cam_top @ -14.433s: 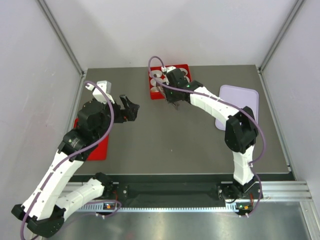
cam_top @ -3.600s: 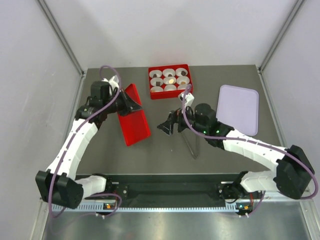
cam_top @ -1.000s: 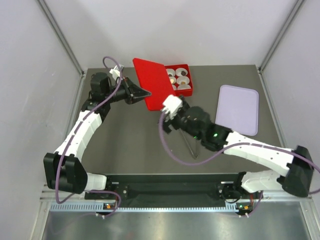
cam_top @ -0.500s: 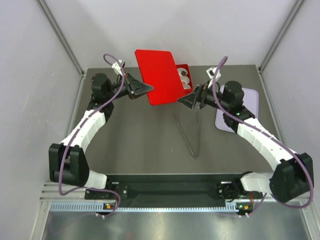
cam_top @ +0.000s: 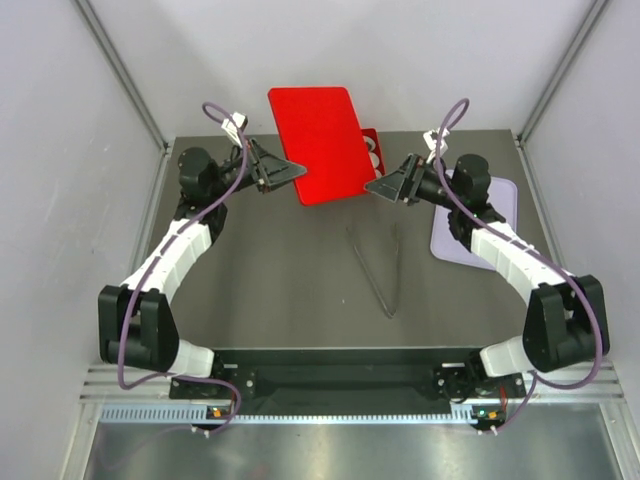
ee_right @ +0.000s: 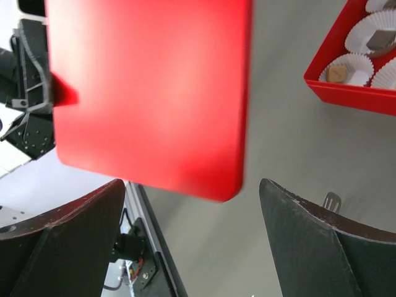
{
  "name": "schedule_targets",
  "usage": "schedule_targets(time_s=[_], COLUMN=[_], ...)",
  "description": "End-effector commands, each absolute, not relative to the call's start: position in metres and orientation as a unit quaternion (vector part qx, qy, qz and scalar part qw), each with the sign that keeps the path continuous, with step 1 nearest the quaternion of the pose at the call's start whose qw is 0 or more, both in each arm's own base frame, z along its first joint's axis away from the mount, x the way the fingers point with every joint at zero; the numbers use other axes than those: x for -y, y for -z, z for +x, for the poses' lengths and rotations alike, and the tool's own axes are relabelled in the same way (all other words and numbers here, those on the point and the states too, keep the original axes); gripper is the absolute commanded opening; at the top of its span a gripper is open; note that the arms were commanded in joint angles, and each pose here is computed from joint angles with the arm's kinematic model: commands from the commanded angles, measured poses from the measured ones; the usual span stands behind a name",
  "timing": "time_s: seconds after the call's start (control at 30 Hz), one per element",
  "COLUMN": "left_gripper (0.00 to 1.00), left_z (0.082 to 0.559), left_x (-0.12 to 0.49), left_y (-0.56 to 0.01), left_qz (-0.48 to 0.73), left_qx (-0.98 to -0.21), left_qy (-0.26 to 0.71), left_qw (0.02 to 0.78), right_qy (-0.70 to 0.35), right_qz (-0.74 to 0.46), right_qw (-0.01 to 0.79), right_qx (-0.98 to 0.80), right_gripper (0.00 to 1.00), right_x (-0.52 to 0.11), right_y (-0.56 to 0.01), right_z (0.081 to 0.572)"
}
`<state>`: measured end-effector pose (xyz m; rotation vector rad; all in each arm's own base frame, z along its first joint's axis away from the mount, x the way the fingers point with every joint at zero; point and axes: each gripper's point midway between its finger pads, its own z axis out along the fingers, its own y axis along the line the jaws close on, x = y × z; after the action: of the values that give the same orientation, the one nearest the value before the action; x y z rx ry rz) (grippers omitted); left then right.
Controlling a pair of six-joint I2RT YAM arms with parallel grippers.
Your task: Pack the chocolate
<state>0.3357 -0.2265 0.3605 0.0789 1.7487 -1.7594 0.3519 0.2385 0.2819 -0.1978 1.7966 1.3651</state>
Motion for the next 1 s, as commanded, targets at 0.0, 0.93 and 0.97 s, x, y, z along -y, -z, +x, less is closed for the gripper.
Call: schedule_targets(time_s=[0.0,0.93,0.97], left_gripper=[0.0,0.33,0.34], left_z=[0.327,0.467,0.475], left_x=[0.229,0.236,0.234], left_y=[-0.381,-0.242,-0.238], left_qz=[0.085,-0.022,-0.029], left_qx=[-0.629,-0.729,-0.732], left_qy=[0.685,0.6,0.596], left_qw=[0.357,0.328,0.329], right_qy=[-0.574,-0.573,-0.574], right_qz=[-0.104,-0.097,-0.095], right_qw=[0.447,0.47,0.474], right_qx=[-0.678,-0.664,-0.661], right_gripper=[0.89,0.0,0.0], right_x=[-0.242,-0.246,-0.246], right_y=[-0.314,-0.299,-0.303], right_z=[0.356,0.432,0.438])
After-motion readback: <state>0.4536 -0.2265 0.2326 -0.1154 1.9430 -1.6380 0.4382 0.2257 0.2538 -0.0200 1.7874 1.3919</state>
